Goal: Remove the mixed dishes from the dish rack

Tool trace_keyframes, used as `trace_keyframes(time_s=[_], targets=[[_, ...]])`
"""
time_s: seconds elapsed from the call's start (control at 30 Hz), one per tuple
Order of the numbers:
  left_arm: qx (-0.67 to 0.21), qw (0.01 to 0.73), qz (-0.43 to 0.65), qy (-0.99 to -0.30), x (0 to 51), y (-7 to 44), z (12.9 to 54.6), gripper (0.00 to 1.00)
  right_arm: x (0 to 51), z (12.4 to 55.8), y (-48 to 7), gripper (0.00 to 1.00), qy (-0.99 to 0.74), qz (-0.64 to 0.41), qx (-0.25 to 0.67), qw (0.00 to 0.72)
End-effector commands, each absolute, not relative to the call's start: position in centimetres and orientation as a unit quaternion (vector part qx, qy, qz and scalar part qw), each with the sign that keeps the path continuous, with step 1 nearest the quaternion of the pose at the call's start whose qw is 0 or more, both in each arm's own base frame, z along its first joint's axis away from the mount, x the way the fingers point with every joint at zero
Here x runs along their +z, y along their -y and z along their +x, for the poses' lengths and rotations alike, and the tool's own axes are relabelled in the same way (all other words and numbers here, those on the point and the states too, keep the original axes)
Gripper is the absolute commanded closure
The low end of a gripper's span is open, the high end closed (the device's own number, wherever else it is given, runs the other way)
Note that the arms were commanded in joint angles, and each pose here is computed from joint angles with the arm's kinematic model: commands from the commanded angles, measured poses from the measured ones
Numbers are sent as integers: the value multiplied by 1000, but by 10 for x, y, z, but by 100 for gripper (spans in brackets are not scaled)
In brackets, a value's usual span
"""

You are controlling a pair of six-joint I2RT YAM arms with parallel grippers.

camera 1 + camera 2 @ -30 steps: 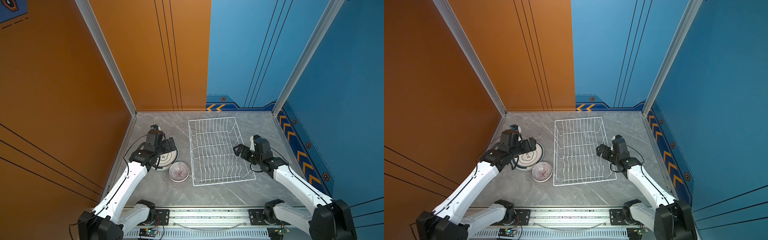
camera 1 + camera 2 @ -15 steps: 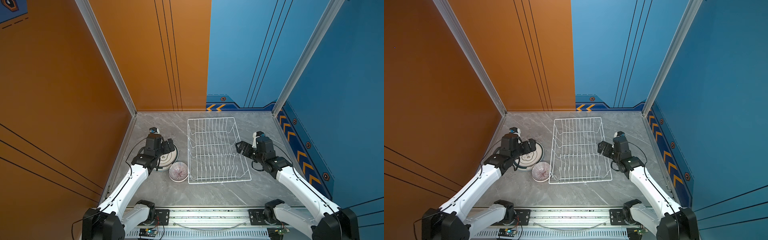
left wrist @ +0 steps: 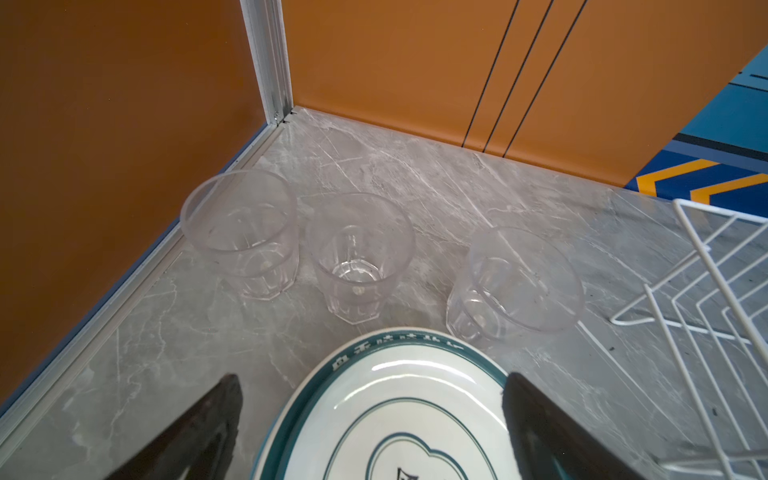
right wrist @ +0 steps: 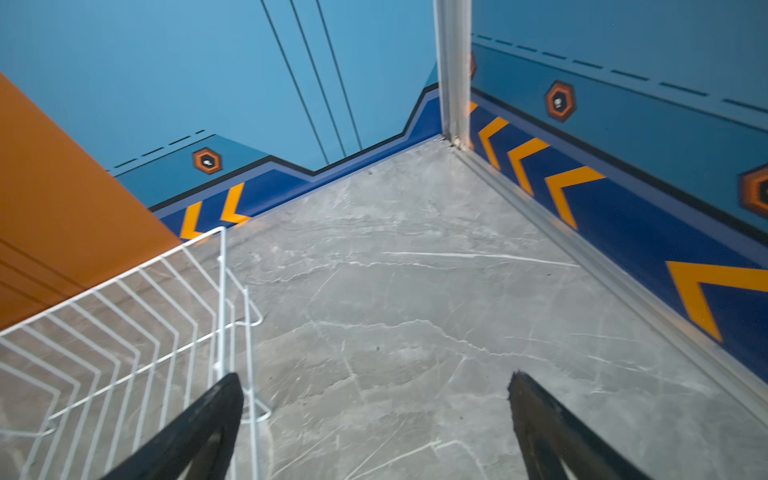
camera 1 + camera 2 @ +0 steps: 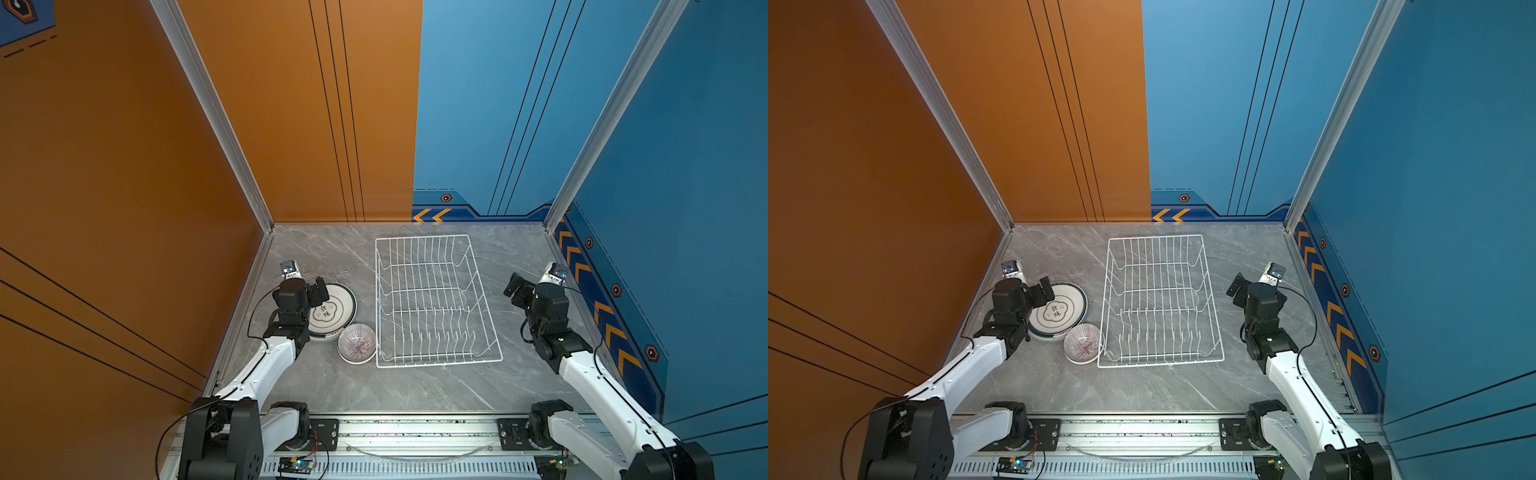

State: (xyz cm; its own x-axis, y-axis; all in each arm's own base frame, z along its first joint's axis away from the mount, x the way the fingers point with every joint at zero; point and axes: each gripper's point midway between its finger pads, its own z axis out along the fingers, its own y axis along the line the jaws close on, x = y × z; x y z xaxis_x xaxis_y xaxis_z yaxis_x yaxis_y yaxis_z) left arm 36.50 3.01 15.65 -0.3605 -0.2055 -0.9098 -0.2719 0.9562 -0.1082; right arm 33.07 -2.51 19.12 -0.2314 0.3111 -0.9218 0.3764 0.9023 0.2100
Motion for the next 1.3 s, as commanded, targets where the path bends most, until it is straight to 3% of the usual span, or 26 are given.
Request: trace_keyframes(time_s=[0.0,0.3,0.67,1.0,1.27], targets=[[38,560,-109,-821,151,-27,368,2,200,317,66,0,-725,271,-121,621],[71,579,-101,-806,124,-38,371,2,153,317,96,0,-727,305,-174,590],[64,602,-91,-791,114,-38,371,2,117,354,97,0,-756,279,-189,561],[26,599,-53,-799,95,-25,387,2,114,372,73,0,-782,212,-172,561],[50,595,-69,-800,94,-31,387,2,109,391,43,0,-806,135,-181,547]])
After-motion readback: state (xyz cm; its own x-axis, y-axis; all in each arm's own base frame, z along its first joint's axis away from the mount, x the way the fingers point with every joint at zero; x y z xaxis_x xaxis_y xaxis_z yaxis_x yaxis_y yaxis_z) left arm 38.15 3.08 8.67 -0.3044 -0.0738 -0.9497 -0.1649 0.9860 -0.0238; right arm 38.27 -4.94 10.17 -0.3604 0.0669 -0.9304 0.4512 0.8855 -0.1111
